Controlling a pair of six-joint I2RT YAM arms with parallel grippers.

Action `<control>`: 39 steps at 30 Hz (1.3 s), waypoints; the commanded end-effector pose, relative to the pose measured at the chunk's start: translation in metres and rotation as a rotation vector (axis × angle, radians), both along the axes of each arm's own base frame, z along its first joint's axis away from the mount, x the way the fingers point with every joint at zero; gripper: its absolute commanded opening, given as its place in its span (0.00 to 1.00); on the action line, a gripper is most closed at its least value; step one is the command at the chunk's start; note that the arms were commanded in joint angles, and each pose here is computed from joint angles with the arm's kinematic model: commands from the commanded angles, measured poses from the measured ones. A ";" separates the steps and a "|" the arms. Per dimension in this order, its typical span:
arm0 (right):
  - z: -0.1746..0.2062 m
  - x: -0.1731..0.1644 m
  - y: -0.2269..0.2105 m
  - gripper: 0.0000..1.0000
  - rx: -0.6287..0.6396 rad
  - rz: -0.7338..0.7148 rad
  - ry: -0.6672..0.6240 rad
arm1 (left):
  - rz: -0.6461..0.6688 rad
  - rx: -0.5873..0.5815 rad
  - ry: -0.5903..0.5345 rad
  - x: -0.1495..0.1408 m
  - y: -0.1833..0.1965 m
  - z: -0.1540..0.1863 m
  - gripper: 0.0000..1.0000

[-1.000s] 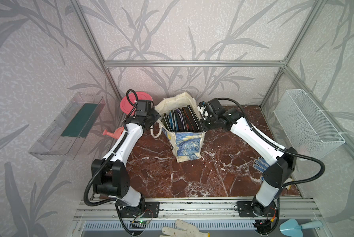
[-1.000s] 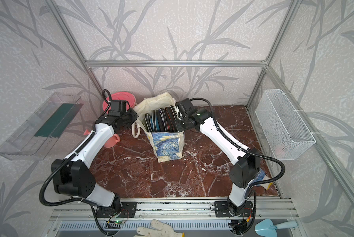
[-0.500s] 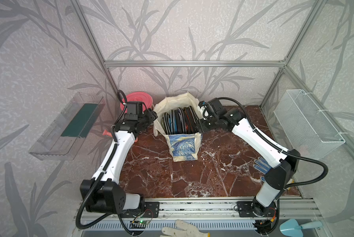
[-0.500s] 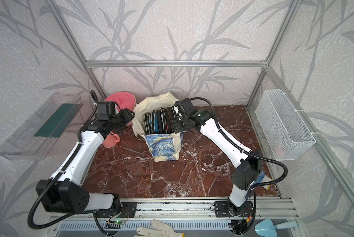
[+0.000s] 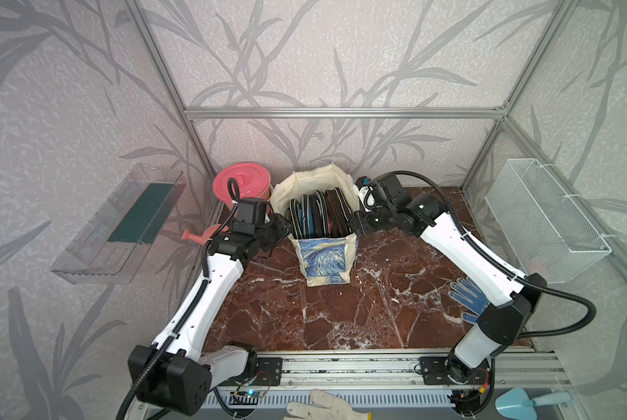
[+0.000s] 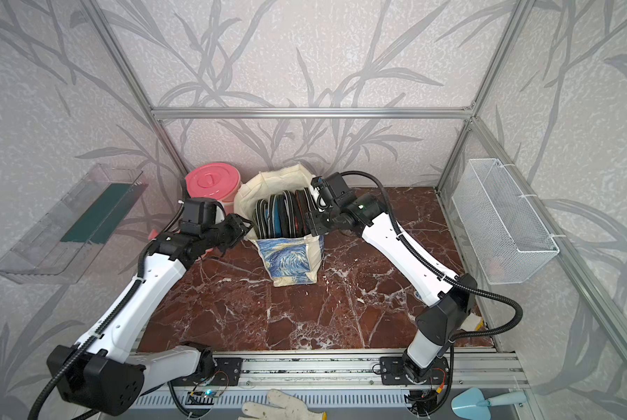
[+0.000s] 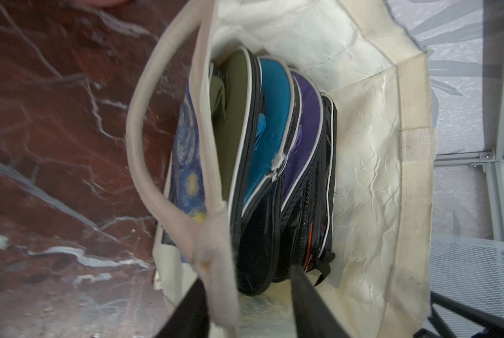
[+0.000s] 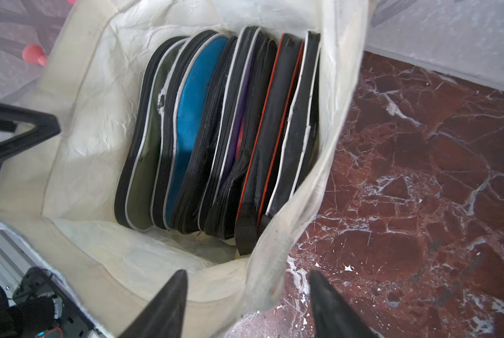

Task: Remove the ping pong set from the canvas bag
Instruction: Adjust the canvas bag at the center of the board.

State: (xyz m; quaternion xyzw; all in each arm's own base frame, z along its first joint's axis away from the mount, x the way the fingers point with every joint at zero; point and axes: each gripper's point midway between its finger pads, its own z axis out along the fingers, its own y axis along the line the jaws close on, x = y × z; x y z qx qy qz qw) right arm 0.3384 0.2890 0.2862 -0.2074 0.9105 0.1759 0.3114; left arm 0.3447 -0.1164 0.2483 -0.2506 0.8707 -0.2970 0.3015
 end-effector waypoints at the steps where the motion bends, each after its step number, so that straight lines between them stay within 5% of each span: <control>1: -0.022 -0.016 0.002 0.00 -0.015 0.022 0.069 | -0.045 -0.024 0.008 -0.004 -0.015 -0.010 0.00; 12: -0.105 -0.030 -0.056 0.00 -0.148 -0.087 0.155 | -0.034 0.141 0.025 -0.057 0.011 -0.100 0.00; 20: -0.127 -0.013 -0.059 0.00 -0.255 -0.097 0.165 | 0.007 0.227 -0.050 -0.057 0.017 -0.134 0.00; 21: -0.120 -0.013 -0.056 0.05 -0.249 -0.085 0.159 | 0.011 0.237 -0.059 -0.055 0.018 -0.130 0.00; 25: -0.053 -0.012 -0.033 0.61 -0.185 -0.031 -0.006 | 0.020 0.281 -0.105 -0.045 0.022 -0.108 0.00; 26: -0.036 -0.013 -0.028 0.66 -0.166 -0.025 -0.053 | 0.021 0.281 -0.115 -0.044 0.022 -0.105 0.00; 28: -0.003 -0.015 -0.015 1.00 -0.109 -0.001 -0.118 | 0.025 0.279 -0.123 -0.042 0.022 -0.103 0.00; 33: 0.033 -0.006 0.018 0.99 -0.088 0.070 -0.166 | 0.025 0.260 -0.135 -0.043 0.019 -0.107 0.00; 39: 0.007 0.034 0.075 0.93 -0.093 0.150 -0.133 | 0.027 0.269 -0.157 -0.046 0.022 -0.105 0.00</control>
